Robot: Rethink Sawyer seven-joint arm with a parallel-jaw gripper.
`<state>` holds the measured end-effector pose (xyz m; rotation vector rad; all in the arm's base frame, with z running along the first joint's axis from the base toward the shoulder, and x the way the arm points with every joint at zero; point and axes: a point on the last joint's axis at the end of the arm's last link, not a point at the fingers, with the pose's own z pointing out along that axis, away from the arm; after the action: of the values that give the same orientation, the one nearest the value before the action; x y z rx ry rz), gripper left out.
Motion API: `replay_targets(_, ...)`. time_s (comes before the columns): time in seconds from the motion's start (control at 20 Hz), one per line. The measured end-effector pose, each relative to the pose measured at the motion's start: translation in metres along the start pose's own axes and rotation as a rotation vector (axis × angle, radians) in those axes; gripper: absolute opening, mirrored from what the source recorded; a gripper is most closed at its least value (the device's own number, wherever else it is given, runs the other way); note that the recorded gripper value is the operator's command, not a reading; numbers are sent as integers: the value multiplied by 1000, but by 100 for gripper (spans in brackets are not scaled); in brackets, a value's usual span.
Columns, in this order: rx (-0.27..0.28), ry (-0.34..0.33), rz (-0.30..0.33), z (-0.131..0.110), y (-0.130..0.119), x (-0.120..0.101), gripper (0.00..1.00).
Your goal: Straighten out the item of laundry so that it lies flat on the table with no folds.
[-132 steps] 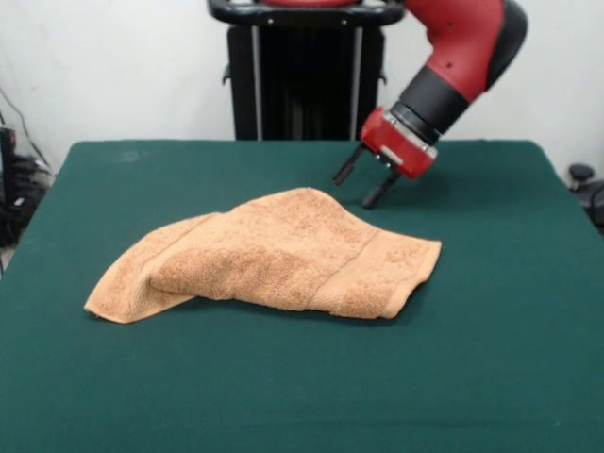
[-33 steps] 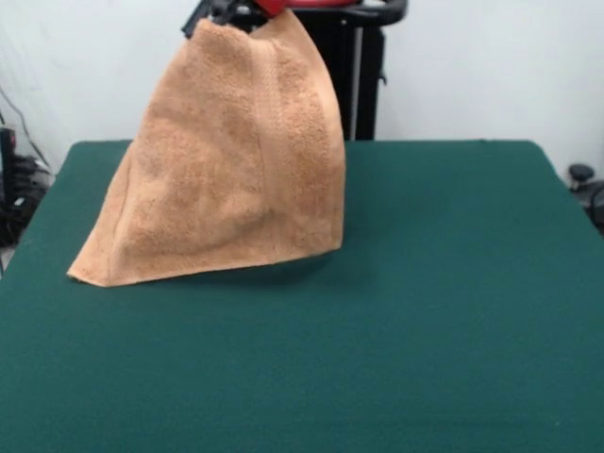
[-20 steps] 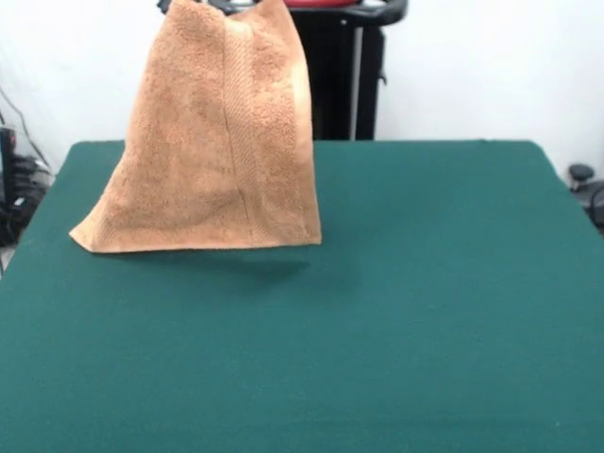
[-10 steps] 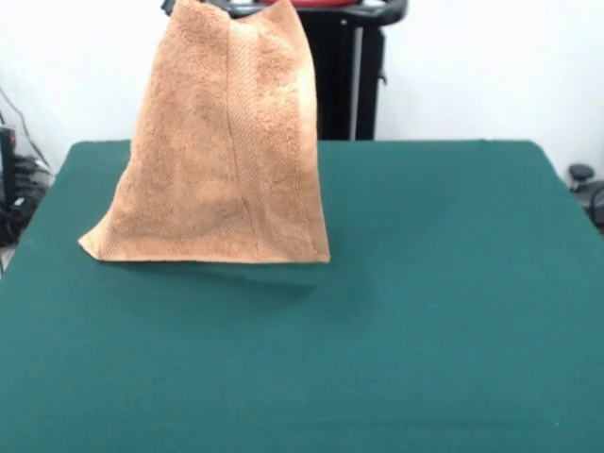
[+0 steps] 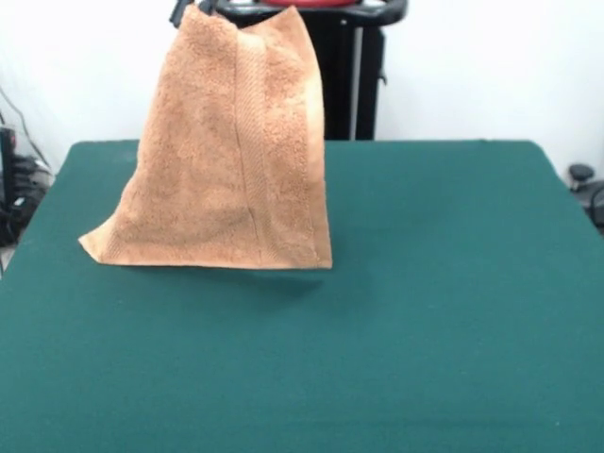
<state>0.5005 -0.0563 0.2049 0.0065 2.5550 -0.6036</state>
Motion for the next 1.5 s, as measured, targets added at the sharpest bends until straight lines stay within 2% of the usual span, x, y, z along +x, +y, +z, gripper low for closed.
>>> replay_targets(0.4, -21, 3, -8, 11, 10, -20, 0)
replay_targets(0.8, -26, 37, -18, 14, 21, -53, 0)
replay_targets(1.15, -16, 48, -7, 13, 23, -97, 0)
replay_targets(1.2, -11, 46, 1, 12, 21, -110, 0)
replay_targets(1.5, -4, 27, 7, 9, 22, -144, 0)
